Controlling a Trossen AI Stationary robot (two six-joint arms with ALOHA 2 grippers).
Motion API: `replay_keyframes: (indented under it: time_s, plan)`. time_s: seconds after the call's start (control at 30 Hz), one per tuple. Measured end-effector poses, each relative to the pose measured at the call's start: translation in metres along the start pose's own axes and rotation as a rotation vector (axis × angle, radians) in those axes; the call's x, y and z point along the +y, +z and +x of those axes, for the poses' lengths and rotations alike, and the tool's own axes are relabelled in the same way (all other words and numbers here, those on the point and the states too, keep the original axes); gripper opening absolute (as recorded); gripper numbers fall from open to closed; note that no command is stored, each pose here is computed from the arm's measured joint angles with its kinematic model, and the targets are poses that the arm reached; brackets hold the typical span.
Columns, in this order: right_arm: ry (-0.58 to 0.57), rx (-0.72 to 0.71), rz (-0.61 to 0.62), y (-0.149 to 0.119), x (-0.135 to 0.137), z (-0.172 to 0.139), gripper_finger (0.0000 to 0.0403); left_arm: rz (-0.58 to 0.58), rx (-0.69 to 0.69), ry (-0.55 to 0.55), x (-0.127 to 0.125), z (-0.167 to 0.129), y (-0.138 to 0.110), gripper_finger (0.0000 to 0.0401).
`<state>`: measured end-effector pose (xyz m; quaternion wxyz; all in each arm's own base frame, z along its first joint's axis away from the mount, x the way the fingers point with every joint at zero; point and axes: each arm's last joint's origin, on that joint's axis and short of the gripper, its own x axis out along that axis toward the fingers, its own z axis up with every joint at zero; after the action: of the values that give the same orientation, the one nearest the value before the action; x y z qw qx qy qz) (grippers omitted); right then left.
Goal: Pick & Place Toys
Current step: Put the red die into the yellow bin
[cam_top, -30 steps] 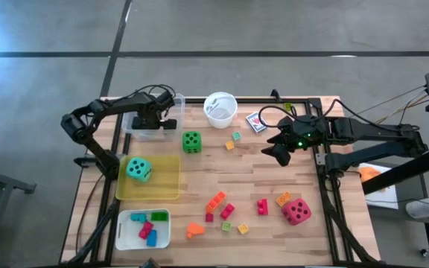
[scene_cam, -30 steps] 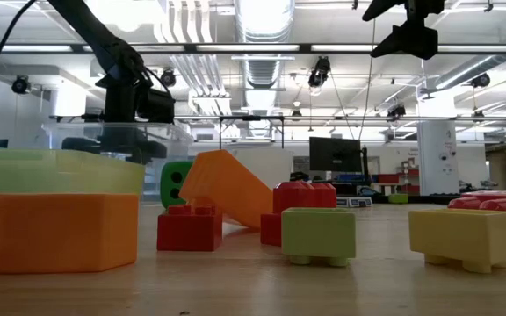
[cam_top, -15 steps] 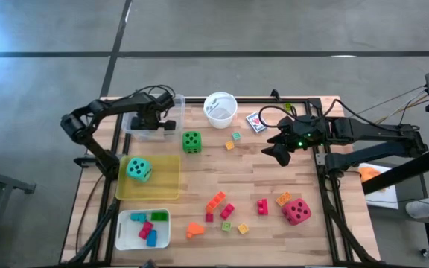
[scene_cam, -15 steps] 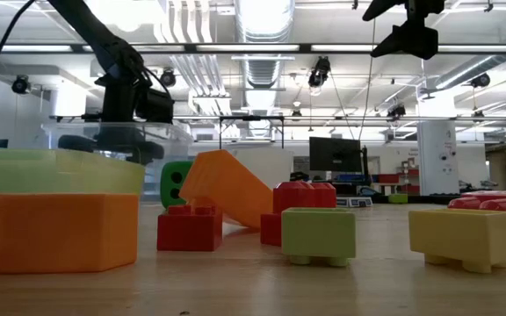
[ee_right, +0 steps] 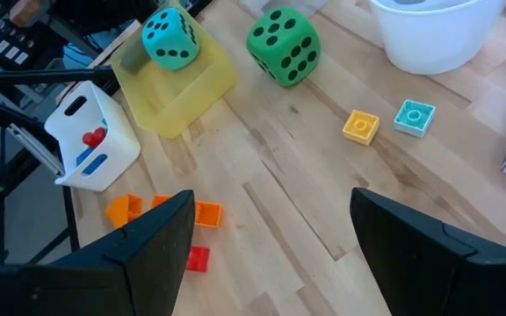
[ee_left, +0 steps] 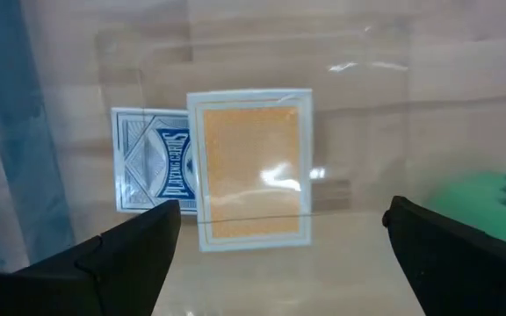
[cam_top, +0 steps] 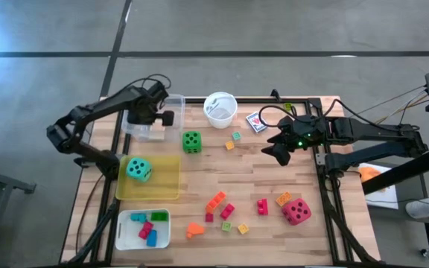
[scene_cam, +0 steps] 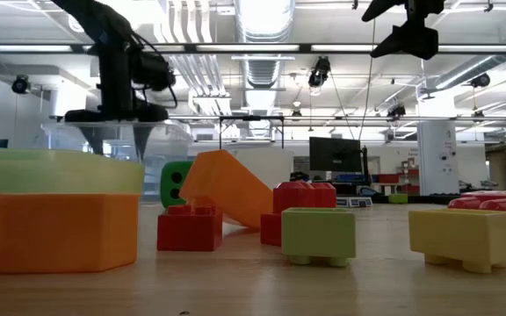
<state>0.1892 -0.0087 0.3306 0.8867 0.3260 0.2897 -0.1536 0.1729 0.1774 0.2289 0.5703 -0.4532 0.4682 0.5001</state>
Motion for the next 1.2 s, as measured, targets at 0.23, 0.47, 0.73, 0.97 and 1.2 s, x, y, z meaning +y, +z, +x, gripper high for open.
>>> replay_keyframes:
  time_s: [0.23, 0.47, 0.73, 0.97, 1.2]
  plan:
    - [0.047, 0.05, 0.01, -0.002, 0.001, 0.0, 0.0297, 0.175, -0.022, -0.08, -0.006, -0.034, -0.02, 0.0384]
    - [0.101, 0.141, -0.083, -0.007, 0.001, 0.0, 0.0297, 0.354, 0.007, -0.259, -0.02, -0.061, -0.058, 0.0345]
    - [0.066, 0.219, -0.136, -0.013, -0.005, -0.001, 0.0297, 0.453, 0.02, -0.368, -0.03, -0.08, -0.096, 0.0315]
    - [-0.051, 0.414, -0.146, -0.029, -0.016, -0.001, 0.0297, 0.48, 0.017, -0.408, -0.035, -0.089, -0.106, 0.0313]
    - [-0.027, 0.752, -0.091, -0.051, -0.016, 0.0, 0.0297, 0.568, -0.053, -0.606, -0.054, -0.118, -0.116, 0.0313]
